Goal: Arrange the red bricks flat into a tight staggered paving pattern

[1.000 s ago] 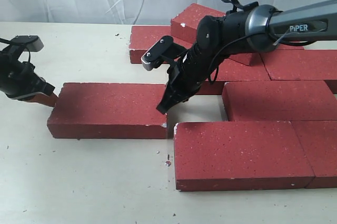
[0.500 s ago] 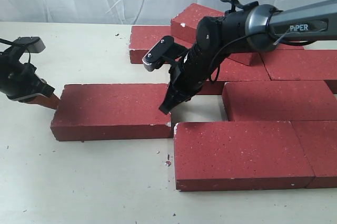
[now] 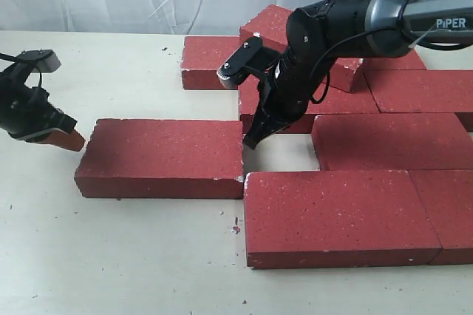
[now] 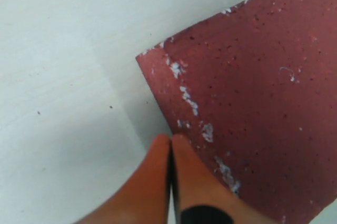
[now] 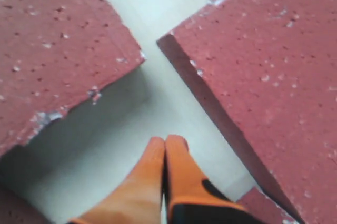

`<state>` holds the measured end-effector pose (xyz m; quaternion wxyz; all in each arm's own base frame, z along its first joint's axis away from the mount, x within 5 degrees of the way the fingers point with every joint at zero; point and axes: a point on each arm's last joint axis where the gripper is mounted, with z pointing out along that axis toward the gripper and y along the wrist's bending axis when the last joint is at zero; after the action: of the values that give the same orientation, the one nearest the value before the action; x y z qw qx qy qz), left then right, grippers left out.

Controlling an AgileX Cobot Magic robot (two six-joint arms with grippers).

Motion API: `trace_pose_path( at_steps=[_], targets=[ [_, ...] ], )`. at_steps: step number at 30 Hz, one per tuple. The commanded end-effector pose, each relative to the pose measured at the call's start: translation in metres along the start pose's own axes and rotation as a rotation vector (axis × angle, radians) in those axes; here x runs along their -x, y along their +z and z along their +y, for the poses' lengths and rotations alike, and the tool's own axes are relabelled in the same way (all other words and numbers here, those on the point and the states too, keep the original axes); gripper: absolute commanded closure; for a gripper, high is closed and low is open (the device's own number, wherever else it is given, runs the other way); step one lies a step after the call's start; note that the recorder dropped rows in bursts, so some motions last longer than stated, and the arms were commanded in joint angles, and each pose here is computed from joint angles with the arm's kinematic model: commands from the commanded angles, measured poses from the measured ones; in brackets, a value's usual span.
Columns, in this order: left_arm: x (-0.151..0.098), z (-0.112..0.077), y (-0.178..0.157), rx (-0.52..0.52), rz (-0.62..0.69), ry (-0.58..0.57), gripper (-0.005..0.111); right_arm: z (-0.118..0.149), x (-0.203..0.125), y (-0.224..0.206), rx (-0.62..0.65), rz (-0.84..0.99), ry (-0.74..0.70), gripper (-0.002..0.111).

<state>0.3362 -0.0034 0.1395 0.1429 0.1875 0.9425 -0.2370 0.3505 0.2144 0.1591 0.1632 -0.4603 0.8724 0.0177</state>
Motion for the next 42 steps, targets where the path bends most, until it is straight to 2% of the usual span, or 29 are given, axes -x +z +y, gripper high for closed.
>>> trace_pose_path(
  at_steps=[1,3,8,10,14,18,24,27,36,42],
  targets=[
    [-0.001,-0.003,-0.006,-0.032,0.012,-0.021,0.107,0.003,0.0,-0.013,0.043,0.003,0.03,0.109],
    [-0.002,-0.003,-0.006,-0.033,0.022,-0.014,0.107,0.02,0.005,-0.023,0.144,-0.018,-0.001,0.109],
    [-0.001,-0.003,-0.005,-0.033,0.017,-0.02,0.107,0.066,0.012,-0.043,0.429,-0.058,-0.195,0.109],
    [-0.001,-0.003,-0.002,-0.035,0.017,-0.017,0.107,0.081,0.014,-0.04,0.464,-0.055,-0.275,0.109],
    [0.0,-0.001,-0.002,-0.018,0.006,-0.019,0.107,0.102,0.013,-0.019,0.458,0.011,-0.38,0.109],
    [0.001,-0.001,-0.002,-0.016,-0.008,-0.029,0.107,0.106,0.014,-0.002,0.387,0.034,-0.452,0.109],
    [0.004,-0.001,-0.002,-0.021,-0.035,0.002,0.107,0.098,0.016,0.006,0.298,0.033,-0.445,0.109],
    [0.007,-0.003,-0.002,-0.037,-0.065,0.015,0.107,0.098,0.016,0.006,0.294,0.029,-0.442,0.109],
    [0.012,-0.018,0.007,-0.053,-0.049,0.09,0.107,0.095,0.019,0.007,0.255,0.013,-0.432,0.109],
    [0.012,-0.018,0.008,-0.046,-0.047,0.095,0.107,0.092,0.02,0.008,0.224,0.002,-0.433,0.109]
  ],
)
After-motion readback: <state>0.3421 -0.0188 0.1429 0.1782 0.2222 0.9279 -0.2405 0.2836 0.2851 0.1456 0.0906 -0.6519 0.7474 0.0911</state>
